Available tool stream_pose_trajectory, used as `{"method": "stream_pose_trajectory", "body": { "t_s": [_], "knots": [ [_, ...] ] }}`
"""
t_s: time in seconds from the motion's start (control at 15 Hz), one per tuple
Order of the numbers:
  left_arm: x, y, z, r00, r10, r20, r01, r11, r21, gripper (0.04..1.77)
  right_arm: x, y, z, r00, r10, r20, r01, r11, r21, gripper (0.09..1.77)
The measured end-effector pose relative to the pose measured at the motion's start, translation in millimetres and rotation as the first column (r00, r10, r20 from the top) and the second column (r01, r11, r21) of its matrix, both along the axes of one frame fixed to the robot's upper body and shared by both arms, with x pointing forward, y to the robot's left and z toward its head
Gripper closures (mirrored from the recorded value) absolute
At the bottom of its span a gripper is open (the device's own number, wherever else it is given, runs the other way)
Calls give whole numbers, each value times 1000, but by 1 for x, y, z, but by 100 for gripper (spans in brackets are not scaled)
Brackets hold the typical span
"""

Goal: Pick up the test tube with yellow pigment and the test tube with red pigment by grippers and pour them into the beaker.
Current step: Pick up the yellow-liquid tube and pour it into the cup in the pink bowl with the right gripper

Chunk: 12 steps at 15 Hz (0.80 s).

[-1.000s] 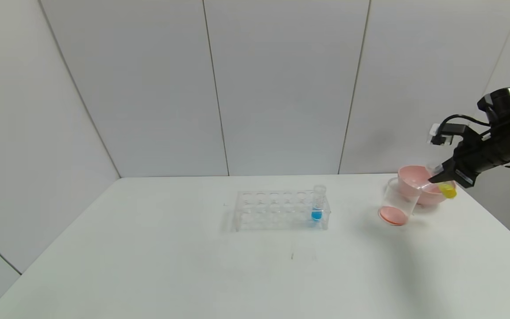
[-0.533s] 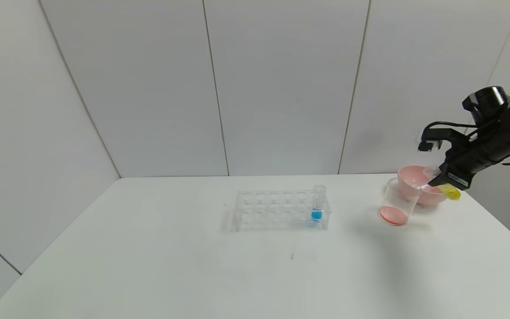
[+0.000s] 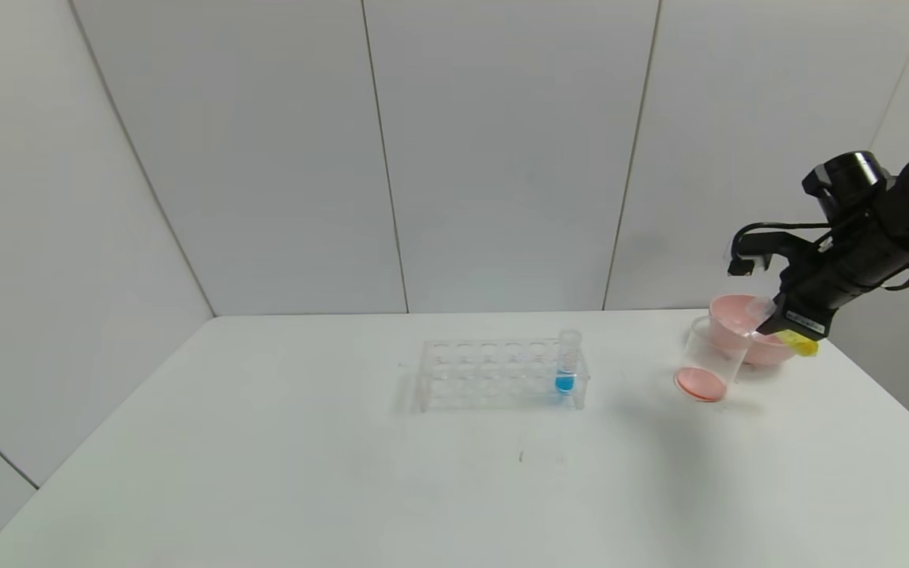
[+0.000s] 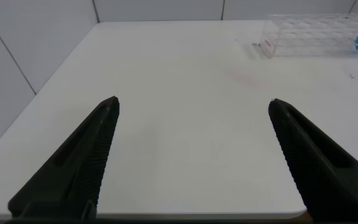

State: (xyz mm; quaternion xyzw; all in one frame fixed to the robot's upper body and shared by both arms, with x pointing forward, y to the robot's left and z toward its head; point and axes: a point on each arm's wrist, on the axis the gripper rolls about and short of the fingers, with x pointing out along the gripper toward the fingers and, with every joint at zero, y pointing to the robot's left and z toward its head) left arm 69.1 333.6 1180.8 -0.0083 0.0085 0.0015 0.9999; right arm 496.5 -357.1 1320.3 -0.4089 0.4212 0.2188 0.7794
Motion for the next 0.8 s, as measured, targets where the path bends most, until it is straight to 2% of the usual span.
{"method": "stream_pose_trajectory", "body": {
  "t_s": [0.2,0.6,0.8],
  "knots": [
    [0,0,0,1000,0,0,0,1000,0,9,0,1,0,1000,5,-4,-5,1000,-5,136],
    [0,0,0,1000,0,0,0,1000,0,9,1,5,0,1000,-11,0,11,995,-98,136],
    [0,0,0,1000,0,0,0,1000,0,9,1,7,0,1000,1,-6,-1,987,-162,136]
  ]
}}
